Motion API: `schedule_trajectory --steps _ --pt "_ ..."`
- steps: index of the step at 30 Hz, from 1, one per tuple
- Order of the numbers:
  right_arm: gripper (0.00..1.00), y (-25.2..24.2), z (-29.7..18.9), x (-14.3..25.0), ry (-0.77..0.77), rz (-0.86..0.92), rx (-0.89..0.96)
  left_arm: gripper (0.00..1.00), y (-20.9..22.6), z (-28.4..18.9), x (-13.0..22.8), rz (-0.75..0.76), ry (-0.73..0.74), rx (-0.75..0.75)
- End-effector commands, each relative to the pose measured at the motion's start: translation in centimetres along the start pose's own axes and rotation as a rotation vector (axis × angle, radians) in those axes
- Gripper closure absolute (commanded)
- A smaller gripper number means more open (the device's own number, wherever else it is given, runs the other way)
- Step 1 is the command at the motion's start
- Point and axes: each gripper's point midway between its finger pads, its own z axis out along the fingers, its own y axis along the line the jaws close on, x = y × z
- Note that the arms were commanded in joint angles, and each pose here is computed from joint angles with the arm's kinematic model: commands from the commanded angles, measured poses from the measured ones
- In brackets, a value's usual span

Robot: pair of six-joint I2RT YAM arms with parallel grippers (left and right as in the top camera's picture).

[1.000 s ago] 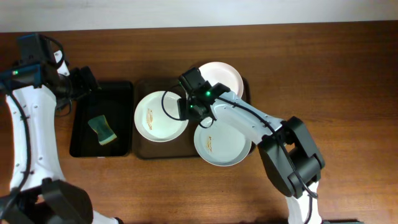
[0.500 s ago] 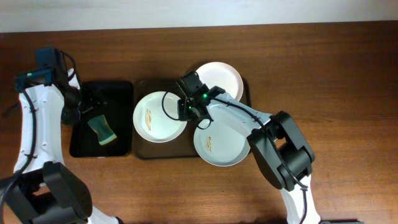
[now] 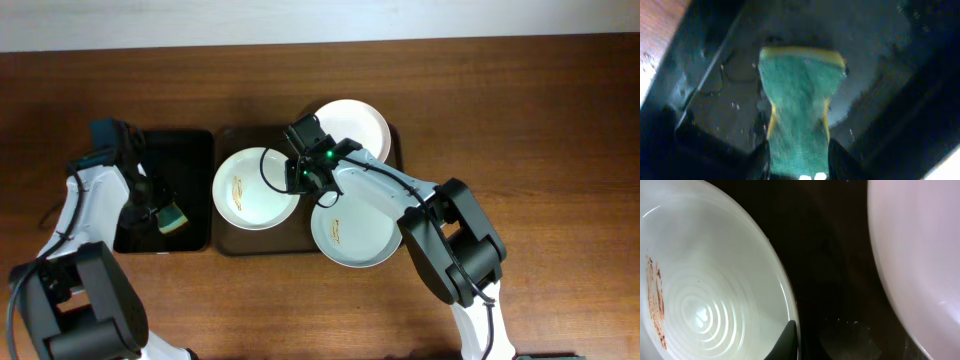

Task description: Clean dirty plates on tray and stack at the side

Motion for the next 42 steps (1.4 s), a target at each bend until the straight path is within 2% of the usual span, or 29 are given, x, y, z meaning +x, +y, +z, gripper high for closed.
schedule_trajectory --steps 1,3,5,11,12,13,15,18,21,25,29,31,33,35,37,42 --pt "0.96 0.4 0.7 0.5 0.02 -0.009 -0.004 0.64 0.8 1.6 0.3 -0.066 -0.024 -0.035" --pt "0.96 0.4 0.7 0.5 0.02 -0.009 -0.004 0.65 0.8 2.3 0.0 -0.067 -0.053 -0.026" --pt "0.96 0.3 0.7 0.6 0.021 -0.009 -0.004 0.71 0.6 3.0 -0.1 -0.068 -0.08 -0.01" --pt "0.96 0.3 0.7 0.5 0.02 -0.009 -0.003 0.73 -0.5 4.3 -0.1 -0.046 -0.115 0.037" --pt "0.96 0.3 0.7 0.5 0.02 -0.009 -0.003 0.79 -0.7 4.8 0.2 -0.038 -0.103 0.034" --pt "0.96 0.3 0.7 0.6 0.021 -0.009 -0.004 0.99 -0.9 5.5 0.7 -0.028 -0.081 0.027" --pt "0.96 0.3 0.7 0.6 0.021 -0.009 -0.003 0.99 -1.2 6.0 1.6 -0.009 -0.046 0.025" --pt "0.96 0.4 0.7 0.5 0.018 -0.009 -0.006 0.99 -2.8 2.7 0.1 0.083 -0.06 0.087" --pt "0.96 0.7 0.7 0.5 0.022 -0.01 -0.02 0.99 -4.3 -4.2 -3.6 0.211 -0.186 0.119" --pt "0.96 0.9 0.7 0.2 0.011 -0.013 -0.031 0.99 -5.7 -7.8 -4.8 0.341 -0.282 0.166" --pt "0.96 1.5 0.7 0.3 0.017 -0.014 -0.062 0.99 -8.6 -7.5 -2.7 0.455 -0.238 0.22" --pt "0.96 1.7 0.6 0.3 0.028 -0.01 -0.088 0.99 -12.4 -6.8 0.0 0.591 -0.19 0.293" --pt "0.96 1.7 0.5 0.3 0.042 -0.002 -0.105 0.99 -14.0 -4.9 1.8 0.642 -0.133 0.285" --pt "0.96 0.4 0.4 0.4 0.061 0.024 -0.079 0.99 -13.7 -1.3 2.9 0.59 -0.056 0.182" --pt "0.96 -1.9 0.2 0.3 0.067 0.107 -0.009 0.99 -13.6 0.9 3.5 0.558 -0.007 0.15" --pt "0.96 -4.1 -0.4 0.1 0.064 0.147 0.108 0.99 -14.4 1.2 3.1 0.56 -0.034 0.165"
